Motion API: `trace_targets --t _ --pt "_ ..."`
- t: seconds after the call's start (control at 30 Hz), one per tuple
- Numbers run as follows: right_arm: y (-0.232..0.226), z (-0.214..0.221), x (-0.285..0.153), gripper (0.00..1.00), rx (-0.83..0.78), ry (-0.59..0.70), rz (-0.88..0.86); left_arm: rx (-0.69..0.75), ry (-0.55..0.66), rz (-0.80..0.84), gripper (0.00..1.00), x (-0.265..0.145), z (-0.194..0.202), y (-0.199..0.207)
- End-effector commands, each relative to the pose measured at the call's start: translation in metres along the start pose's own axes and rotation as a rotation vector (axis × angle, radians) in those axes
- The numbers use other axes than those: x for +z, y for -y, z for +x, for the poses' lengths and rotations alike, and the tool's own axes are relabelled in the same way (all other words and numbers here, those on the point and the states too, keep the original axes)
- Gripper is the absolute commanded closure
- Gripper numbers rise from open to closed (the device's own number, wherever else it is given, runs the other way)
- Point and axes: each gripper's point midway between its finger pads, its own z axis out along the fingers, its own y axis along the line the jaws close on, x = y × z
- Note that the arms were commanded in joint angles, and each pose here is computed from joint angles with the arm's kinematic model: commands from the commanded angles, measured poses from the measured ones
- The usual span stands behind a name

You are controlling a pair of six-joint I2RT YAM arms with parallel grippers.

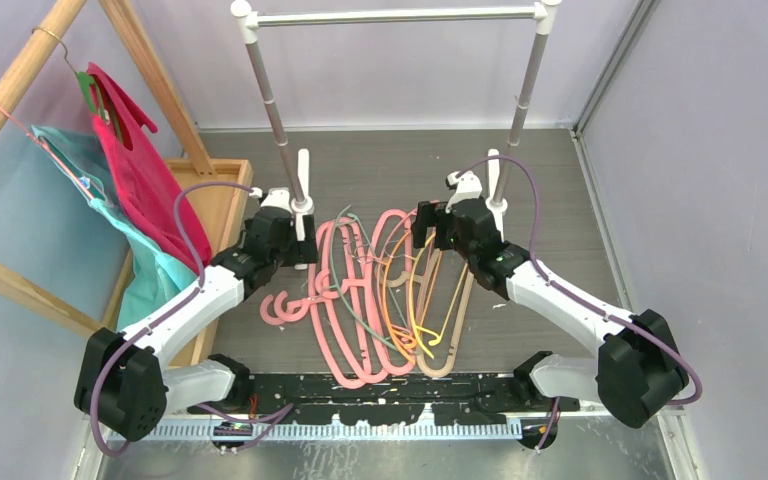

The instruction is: Organize the hangers

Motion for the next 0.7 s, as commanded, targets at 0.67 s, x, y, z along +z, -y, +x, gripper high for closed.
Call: trace_targets --t 0.67 --pt "-0.063 0.108 -0.023 0.36 0.017 -0.182 -0.182 0.000 0.005 -0.018 0.02 0.001 -0.004 -0.001"
